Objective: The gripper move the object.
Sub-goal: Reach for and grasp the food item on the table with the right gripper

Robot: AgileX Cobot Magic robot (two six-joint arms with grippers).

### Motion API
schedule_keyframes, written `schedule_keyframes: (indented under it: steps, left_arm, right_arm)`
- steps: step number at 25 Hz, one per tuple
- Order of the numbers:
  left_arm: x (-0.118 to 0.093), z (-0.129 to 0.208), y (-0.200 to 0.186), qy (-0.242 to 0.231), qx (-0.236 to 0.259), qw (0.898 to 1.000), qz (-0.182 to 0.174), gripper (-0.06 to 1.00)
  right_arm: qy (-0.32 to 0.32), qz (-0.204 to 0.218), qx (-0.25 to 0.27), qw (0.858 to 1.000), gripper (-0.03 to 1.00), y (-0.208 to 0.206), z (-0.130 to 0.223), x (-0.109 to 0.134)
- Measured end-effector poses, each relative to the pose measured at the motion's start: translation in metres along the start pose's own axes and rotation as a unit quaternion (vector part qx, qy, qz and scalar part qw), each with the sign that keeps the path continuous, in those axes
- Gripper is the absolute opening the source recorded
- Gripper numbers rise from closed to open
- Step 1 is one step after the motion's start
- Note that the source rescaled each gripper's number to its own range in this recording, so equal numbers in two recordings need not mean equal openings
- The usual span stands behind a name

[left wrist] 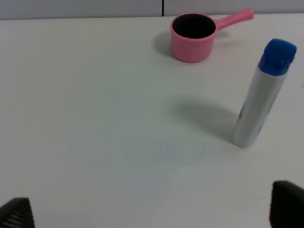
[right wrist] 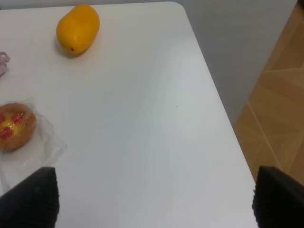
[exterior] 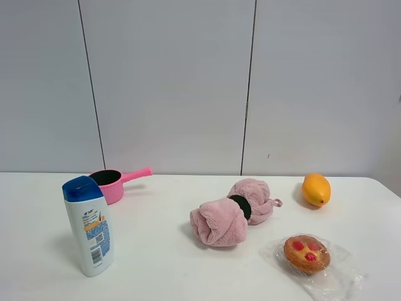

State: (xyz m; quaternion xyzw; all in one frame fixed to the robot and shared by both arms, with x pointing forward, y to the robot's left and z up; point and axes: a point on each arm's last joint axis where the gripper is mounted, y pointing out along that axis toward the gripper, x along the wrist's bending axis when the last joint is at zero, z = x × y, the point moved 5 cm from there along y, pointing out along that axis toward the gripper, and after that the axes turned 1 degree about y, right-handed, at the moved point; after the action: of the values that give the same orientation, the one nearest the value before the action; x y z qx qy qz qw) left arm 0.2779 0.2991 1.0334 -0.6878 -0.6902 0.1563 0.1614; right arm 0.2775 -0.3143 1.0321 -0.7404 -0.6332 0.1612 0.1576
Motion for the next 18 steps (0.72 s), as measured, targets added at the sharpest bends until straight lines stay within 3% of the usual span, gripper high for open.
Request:
schedule_keyframes:
  steps: [1, 18]
  left_arm:
    - [0.0, 0.0, 0.0, 0.0, 0.0, 1.0, 0.0, 1.0]
    - [0.0, 0.0, 0.0, 0.0, 0.0, 1.0, 0.0, 1.0]
  right_arm:
    - [0.0, 0.0, 0.0, 1.0, 0.78, 0.0, 0.0, 0.0]
    - [0.0, 0.0, 0.0, 1.0, 0.78, 0.0, 0.0, 0.0]
